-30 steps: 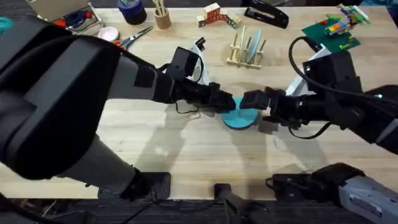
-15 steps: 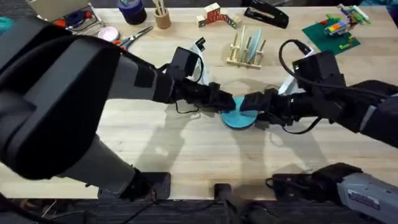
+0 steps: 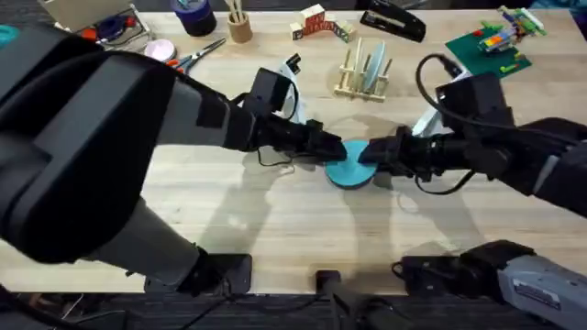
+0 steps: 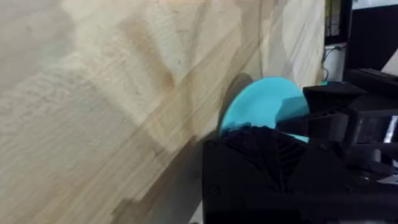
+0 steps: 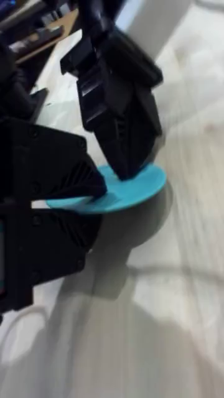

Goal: Pick up the plates from the table one by one and place each into a slot on the dish rack.

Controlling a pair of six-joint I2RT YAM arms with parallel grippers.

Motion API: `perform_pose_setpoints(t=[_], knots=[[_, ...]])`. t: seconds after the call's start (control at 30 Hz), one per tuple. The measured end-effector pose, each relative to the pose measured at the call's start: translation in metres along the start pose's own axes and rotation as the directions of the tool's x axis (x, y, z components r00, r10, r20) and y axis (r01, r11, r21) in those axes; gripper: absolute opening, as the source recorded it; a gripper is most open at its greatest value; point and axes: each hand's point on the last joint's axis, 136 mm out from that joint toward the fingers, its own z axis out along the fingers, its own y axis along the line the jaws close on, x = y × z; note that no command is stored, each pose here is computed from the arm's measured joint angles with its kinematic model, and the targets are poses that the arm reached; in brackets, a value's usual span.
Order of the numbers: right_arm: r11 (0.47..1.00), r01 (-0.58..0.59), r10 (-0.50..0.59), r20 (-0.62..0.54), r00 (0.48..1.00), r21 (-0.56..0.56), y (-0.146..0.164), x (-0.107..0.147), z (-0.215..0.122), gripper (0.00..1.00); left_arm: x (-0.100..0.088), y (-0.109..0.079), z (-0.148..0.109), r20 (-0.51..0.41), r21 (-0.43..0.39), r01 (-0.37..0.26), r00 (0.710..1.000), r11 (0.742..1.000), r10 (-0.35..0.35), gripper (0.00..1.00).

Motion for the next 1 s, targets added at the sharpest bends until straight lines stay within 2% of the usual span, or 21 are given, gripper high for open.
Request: perform_pose_setpoints(t=[0.47, 0.63, 0.8, 1.0], knots=[[1.0, 0.016, -0.016, 0.025, 1.0, -0.022, 0.006, -0.006, -0.001, 0.037, -0.003, 0.002, -0.004, 0.007, 0.013, 0.033, 0.999, 0.999, -0.034, 0.04], [0.996, 0.081, -0.08, 0.041, 0.996, -0.034, 0.01, -0.007, -0.005, 0.03, -0.005, 0.002, -0.006, 0.014, 0.014, 0.039, 0.999, 0.999, -0.039, 0.04], [0.991, 0.128, -0.125, 0.072, 0.99, -0.039, 0.02, -0.011, -0.019, 0.032, -0.015, 0.006, -0.014, 0.072, -0.075, 0.022, 0.997, 0.997, -0.017, 0.038], [0.989, 0.144, -0.146, 0.079, 0.986, 0.032, 0.026, -0.015, -0.047, 0.032, -0.043, -0.013, -0.045, 0.216, -0.194, -0.05, 0.972, 0.98, 0.092, 0.038]])
